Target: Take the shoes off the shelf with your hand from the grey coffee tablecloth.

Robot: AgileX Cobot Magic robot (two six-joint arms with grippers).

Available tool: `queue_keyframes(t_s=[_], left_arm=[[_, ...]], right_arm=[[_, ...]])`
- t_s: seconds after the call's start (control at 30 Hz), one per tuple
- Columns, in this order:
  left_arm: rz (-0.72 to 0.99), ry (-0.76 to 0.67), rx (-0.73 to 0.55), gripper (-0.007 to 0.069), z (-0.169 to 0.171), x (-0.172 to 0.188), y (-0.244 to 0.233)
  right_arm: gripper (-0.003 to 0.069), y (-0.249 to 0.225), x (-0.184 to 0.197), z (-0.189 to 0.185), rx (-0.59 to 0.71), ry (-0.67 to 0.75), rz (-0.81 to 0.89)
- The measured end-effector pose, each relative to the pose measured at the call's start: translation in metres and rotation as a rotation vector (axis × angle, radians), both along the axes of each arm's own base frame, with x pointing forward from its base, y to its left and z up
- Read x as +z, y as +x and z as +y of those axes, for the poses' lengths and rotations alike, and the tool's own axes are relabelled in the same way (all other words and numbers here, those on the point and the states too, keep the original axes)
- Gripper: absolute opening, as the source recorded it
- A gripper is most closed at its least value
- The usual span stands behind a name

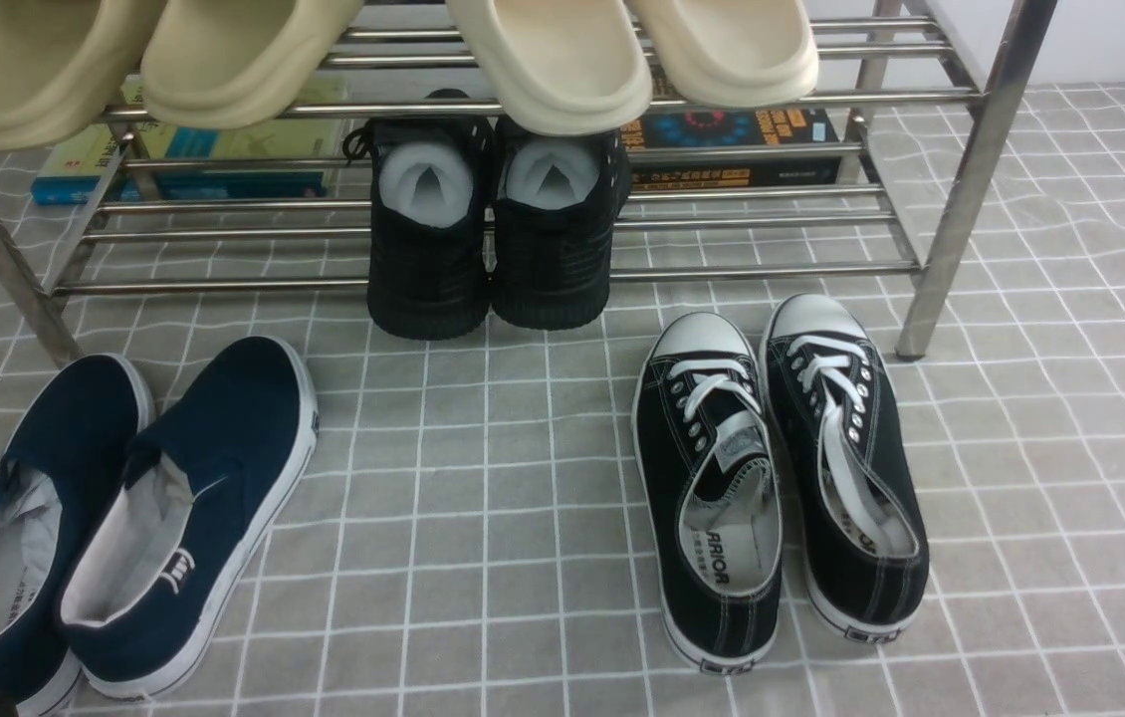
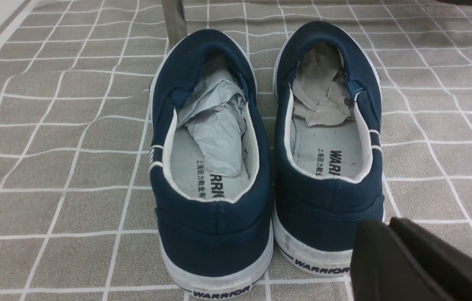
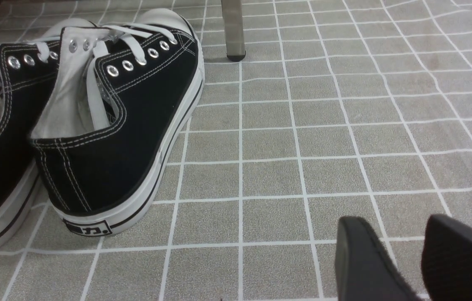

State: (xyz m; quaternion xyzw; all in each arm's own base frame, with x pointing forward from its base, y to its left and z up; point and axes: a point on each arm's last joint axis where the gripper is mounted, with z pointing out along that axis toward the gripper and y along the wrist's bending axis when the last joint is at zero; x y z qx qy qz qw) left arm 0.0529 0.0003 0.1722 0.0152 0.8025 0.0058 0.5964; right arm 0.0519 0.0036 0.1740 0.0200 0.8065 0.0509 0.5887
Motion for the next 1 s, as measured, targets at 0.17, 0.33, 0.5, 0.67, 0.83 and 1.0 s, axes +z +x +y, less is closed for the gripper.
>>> queue_keyframes(t_s=[0.17,0.33,0.5,0.67,0.83,1.0], left_arm=[[0.0,0.0,0.0,0.0054,0.0,0.0,0.0],[0.0,0.0,0.0,0.006,0.0,0.0,0.0],[0.0,0.0,0.0,0.0068,0.0,0.0,0.0],[0.0,0.0,0.0,0.0073,0.0,0.0,0.0],[0.0,0.0,0.0,0.0077,0.0,0.0,0.0],[0.0,0.0,0.0,0.0083,0.0,0.0,0.0]], right_arm=[[0.0239,0.0,0.0,0.0,0.0,0.0,0.0],[0.0239,0.0,0.0,0.0,0.0,0.0,0.0],[0.0239,0.0,0.0,0.0,0.0,0.0,0.0],[0.0239,0.0,0.0,0.0,0.0,0.0,0.0],[0.0239,0.0,0.0,0.0,0.0,0.0,0.0],[0.0239,0.0,0.0,0.0,0.0,0.0,0.0]])
